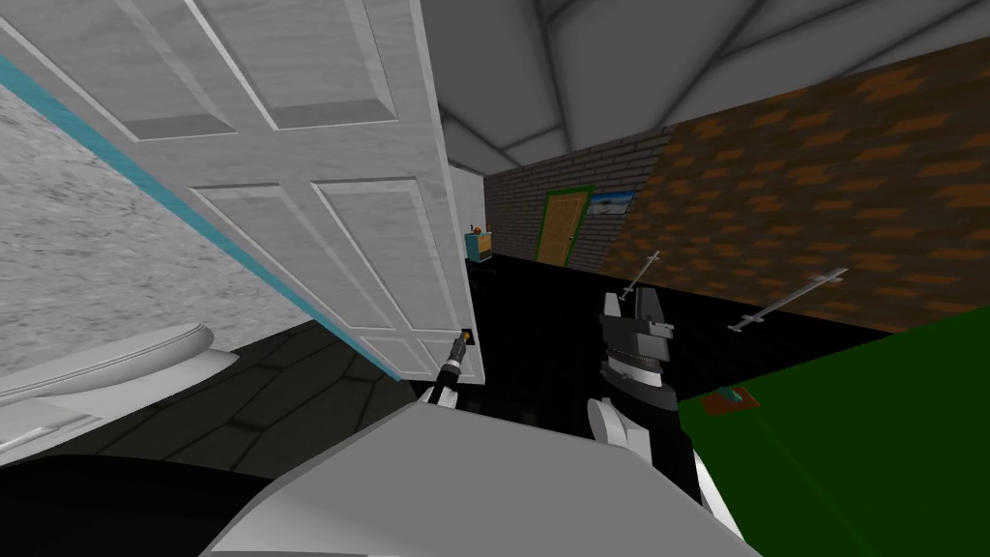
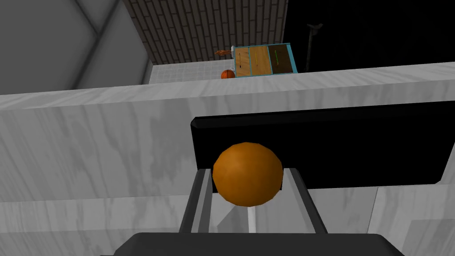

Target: Push the door open

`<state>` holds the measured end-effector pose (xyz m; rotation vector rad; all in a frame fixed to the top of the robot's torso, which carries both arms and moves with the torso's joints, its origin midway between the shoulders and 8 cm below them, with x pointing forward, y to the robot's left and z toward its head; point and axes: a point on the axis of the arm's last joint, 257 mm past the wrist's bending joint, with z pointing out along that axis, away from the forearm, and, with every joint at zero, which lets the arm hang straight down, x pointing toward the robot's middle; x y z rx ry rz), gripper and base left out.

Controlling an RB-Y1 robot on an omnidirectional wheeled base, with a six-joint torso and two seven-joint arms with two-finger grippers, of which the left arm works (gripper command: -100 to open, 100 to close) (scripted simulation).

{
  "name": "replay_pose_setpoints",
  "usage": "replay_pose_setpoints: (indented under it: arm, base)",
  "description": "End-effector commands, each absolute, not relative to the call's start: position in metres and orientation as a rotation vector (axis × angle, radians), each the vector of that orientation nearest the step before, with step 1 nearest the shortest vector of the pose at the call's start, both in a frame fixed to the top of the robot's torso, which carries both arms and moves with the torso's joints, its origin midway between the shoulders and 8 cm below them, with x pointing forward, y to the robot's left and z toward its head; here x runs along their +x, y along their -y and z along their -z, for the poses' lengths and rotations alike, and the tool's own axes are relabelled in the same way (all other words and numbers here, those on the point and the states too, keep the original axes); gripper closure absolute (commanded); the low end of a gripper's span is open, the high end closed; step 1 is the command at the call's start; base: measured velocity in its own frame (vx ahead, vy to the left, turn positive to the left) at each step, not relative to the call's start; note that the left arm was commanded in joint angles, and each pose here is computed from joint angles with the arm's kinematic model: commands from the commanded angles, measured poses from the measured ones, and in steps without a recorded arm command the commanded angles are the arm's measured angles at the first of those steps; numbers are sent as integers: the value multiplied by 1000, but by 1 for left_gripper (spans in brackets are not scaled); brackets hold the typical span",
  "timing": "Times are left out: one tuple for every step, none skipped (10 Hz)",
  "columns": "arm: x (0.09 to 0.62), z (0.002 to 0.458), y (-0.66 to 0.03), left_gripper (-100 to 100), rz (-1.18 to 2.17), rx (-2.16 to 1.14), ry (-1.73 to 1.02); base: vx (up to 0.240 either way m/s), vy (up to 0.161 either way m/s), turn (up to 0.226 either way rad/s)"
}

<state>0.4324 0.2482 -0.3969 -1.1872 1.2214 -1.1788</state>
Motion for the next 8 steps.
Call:
replay_pose_setpoints:
  arm:
    - [434,392,-271,100,1144,-1195,-1193]
    - [435,391,-278,100,1132,-1201,-1182]
    - [436,391,-285,100,1120,-1207,-1171]
    - [436,390,-291,100,1108,-1214,-1159]
    - [436,390,-298,100,1096,-1221,-1147]
    - [435,391,-289,-100,1109,-1225,-1155]
    - [434,391,-288,-100,1110,-1227,-1153]
    - [434,391,-287,-100,1114,-1231,-1150]
  base:
    - [208,-99,63]
    - [206,-83,95]
    - [177,-45,80]
    - [180,-47,100]
    - [182,-68,89]
    - [-61,-86,63]
    - [-208,-73,31]
    - [-221,-66,24]
